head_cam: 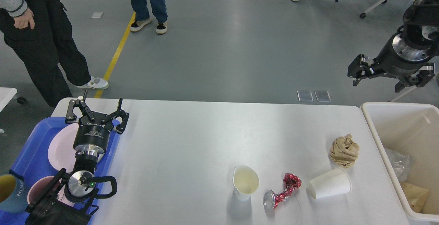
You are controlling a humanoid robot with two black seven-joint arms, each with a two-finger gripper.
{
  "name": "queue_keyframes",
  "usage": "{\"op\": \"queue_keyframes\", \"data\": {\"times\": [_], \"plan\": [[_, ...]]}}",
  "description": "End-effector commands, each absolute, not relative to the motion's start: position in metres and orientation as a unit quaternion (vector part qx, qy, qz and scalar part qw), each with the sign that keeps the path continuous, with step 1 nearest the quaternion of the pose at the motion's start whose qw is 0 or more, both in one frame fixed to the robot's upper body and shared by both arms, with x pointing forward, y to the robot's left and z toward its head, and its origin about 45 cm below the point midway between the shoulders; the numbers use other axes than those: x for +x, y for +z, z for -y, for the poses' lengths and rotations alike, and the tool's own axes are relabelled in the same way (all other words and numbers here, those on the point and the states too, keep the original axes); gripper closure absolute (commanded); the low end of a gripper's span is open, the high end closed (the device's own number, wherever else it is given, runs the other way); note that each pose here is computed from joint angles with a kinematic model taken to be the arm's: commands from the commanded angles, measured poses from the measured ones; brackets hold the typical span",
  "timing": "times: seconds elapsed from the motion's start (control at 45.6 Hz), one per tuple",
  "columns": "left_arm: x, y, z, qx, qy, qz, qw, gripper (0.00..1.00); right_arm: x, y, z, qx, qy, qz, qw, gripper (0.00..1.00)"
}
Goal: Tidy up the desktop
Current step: 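Raise the right gripper out of the bin and swing toward the cups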
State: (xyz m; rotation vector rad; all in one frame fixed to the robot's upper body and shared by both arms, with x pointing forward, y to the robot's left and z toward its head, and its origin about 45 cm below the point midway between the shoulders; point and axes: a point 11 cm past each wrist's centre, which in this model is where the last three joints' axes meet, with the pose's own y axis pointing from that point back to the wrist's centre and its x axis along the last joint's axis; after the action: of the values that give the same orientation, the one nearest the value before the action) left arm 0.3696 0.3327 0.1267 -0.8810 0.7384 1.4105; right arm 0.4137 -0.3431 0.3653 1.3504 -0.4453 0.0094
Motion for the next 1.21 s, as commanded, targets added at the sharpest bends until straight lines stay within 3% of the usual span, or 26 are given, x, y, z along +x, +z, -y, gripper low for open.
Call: {"op": "queue_keyframes", "data": {"times": [0.0,0.132,0.307,0.746,0.965,1.184], "plan": [[0.37,0.127,-0.333,-0.382,0.612,-0.32,0.614,0.04,0.394,0.404,0.306,0.641,0.022,0.171,0.748,0.0],[0.37,0.127,-0.333,-0.382,0.612,-0.32,0.614,0.04,0.367,0.432,0.272,0.666,0.042,0.141,0.731,0.0],[0.37,0.127,-0.333,-0.383,0.612,-0.32,0.613,0.04,0.34,0.434,0.244,0.688,0.049,0.096,0.717,0.0],[0.37,0.127,-0.333,-0.382,0.612,-0.32,0.614,0.04,0.336,0.425,0.234,0.686,0.05,0.081,0.722,0.0],[0.37,0.127,-0.333,-0.383,0.612,-0.321,0.614,0.04,0.334,0.402,0.23,0.686,0.035,0.057,0.725,0.0],[0.37,0.127,-0.333,-0.382,0.612,-0.32,0.614,0.04,0.33,0.351,0.219,0.698,0.009,0.023,0.716,0.0]]}}
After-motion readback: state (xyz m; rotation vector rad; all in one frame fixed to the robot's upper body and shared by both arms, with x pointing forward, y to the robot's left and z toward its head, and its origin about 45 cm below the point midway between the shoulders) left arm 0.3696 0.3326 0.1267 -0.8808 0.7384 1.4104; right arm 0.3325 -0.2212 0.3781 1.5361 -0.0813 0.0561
